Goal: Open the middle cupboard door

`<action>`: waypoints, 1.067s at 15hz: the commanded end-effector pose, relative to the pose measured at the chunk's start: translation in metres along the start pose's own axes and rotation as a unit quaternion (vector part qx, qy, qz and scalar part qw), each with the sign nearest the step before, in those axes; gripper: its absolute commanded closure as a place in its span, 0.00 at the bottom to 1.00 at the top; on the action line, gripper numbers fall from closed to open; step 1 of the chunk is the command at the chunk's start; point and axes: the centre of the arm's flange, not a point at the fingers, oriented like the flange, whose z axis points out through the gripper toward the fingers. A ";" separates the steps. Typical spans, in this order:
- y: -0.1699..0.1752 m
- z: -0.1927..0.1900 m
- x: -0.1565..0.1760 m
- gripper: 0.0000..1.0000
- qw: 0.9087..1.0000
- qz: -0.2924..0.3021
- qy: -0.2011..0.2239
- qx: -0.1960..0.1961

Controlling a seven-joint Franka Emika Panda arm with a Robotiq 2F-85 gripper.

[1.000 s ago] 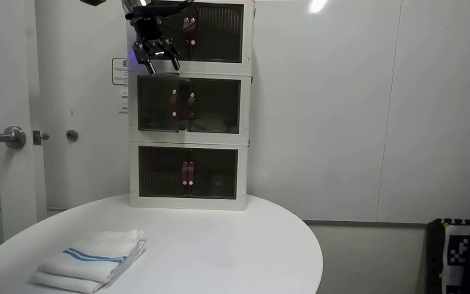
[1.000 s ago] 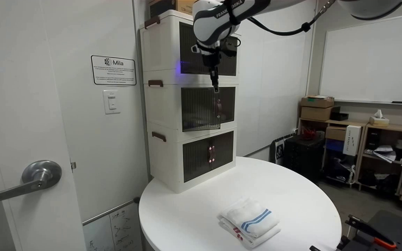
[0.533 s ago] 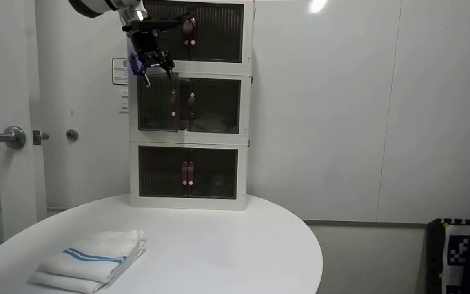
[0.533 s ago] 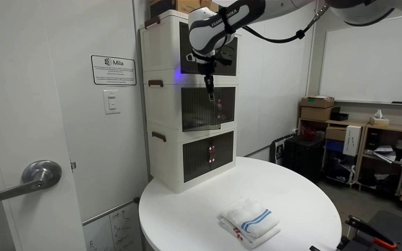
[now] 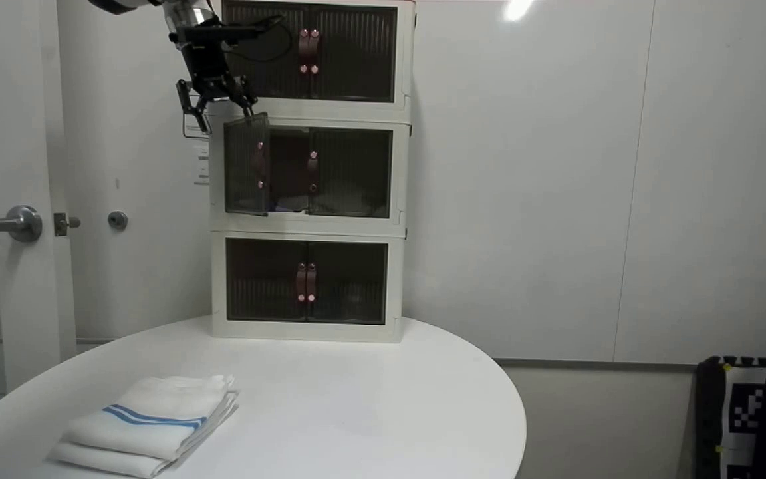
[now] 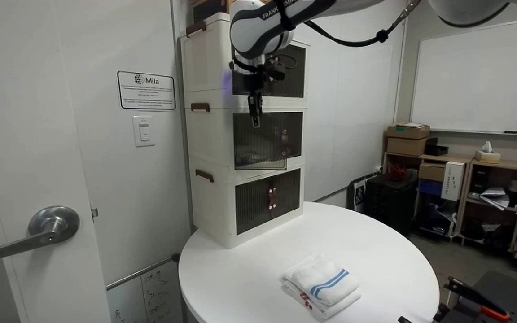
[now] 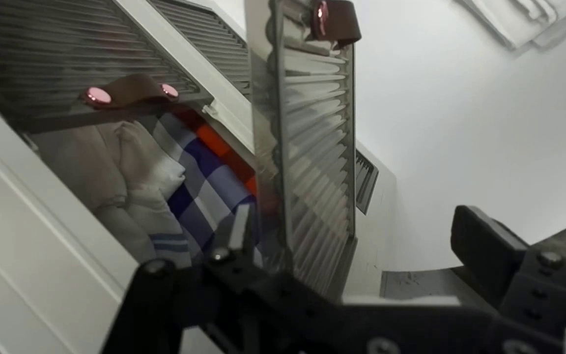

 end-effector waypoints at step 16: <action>-0.067 -0.021 0.006 0.00 0.949 0.308 -0.018 0.060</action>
